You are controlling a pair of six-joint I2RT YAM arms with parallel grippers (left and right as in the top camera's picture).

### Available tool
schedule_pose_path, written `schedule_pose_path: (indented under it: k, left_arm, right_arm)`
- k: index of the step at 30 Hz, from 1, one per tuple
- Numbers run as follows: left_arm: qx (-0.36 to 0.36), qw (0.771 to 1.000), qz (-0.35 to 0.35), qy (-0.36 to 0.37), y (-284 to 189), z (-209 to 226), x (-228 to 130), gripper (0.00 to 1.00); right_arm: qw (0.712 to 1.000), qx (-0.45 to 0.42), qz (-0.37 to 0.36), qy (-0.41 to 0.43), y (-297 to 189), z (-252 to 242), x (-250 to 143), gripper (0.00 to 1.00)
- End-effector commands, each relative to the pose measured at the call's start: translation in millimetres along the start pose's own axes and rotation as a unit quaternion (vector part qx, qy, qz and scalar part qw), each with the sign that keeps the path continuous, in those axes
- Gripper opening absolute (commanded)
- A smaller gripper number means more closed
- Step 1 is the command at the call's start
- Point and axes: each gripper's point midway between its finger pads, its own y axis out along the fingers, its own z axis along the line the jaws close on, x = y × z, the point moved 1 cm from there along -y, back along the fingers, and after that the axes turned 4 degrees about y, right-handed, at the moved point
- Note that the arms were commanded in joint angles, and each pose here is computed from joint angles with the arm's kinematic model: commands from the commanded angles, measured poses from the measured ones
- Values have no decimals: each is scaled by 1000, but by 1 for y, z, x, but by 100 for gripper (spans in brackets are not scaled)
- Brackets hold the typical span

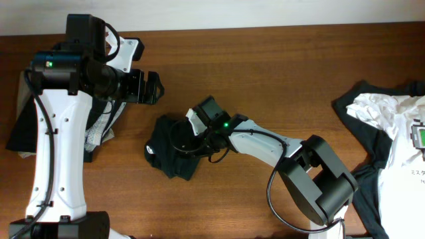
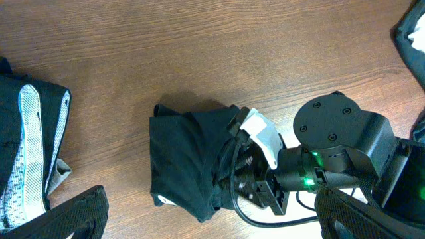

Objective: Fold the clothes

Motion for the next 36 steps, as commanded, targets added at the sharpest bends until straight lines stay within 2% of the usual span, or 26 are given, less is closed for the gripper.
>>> schedule_pose_path:
  k: [1, 2, 4, 5, 6, 8, 11, 13, 14, 15, 16, 18, 20, 22, 24, 27, 29, 30, 31, 33, 34, 35, 36]
  left_arm:
    - [5, 1000, -5, 12, -4, 0, 1, 99]
    - [5, 1000, -5, 12, -4, 0, 1, 99]
    - [5, 1000, -5, 12, -4, 0, 1, 99]
    - [5, 1000, -5, 12, -4, 0, 1, 99]
    - [4, 1000, -4, 11, -4, 0, 1, 99]
    - [7, 1000, -1, 11, -4, 1, -1, 99]
    - [30, 999, 1, 11, -5, 8, -1, 99]
    - [39, 999, 2, 11, -5, 11, -1, 99]
    - [42, 999, 3, 11, -5, 12, -2, 99]
    - [42, 999, 4, 11, -5, 12, -2, 99]
    - [45, 999, 13, 9, -5, 13, -6, 99]
    - [78, 995, 65, -2, -5, 23, -30, 99]
    - [84, 991, 99, -10, 7, 29, -45, 99]
    - [77, 987, 128, -51, 30, 43, -64, 99]
    - [12, 984, 146, -97, 62, 47, -87, 98]
    - [-83, 981, 147, -101, 104, 37, -112, 90]
    - [-89, 979, 153, -105, 129, 40, -132, 90]
    - [-92, 979, 148, -106, 140, 41, -138, 90]
    - [-101, 980, 139, -105, 148, 40, -140, 90]
    - [-106, 980, 131, -104, 156, 40, -143, 89]
    - [-105, 980, 132, -104, 156, 41, -143, 89]
    - [-104, 980, 131, -103, 156, 41, -143, 89]
    - [-104, 981, 130, -102, 156, 41, -142, 89]
  right_arm:
    - [1000, -18, -4, 3, 4, -7, 1, 43]
    - [998, -55, -16, 8, 3, -21, 3, 48]
    - [999, -50, -19, 1, 6, -16, 4, 39]
    - [999, -46, -18, -1, 6, -14, 4, 31]
    - [1000, -29, -11, 3, 4, -11, 3, 6]
    - [1000, -11, -19, 15, -19, -9, 10, 4]
    - [999, -27, -40, 15, -81, -14, 12, 4]
    - [998, -43, -20, 45, -88, -29, 2, 4]
    - [998, -49, -7, 42, -89, -33, -4, 5]
    - [998, -54, 7, 28, -90, -36, -10, 36]
    - [998, -60, 22, 29, -92, -40, -18, 40]
    - [998, -1, 63, -3, -93, -23, -34, 32]
    - [997, 4, 72, -22, -85, -12, -40, 36]
    - [995, 0, 51, -87, -60, 9, -34, 44]
    - [993, -23, 58, -103, -28, 11, -39, 45]
    - [995, -32, 66, -62, -12, 0, -40, 53]
    - [997, -67, 36, -30, -11, -9, -28, 66]
    - [997, -67, 22, -28, -9, -8, -22, 66]
    - [997, -64, 21, -31, -8, -7, -21, 61]
    - [998, -48, 31, -39, 0, 0, -26, 43]
    - [998, -44, 35, -40, 1, 3, -28, 20]
    - [998, -34, 40, -41, 1, 6, -30, 5]
    - [998, -25, 46, -38, 0, 8, -32, 4]
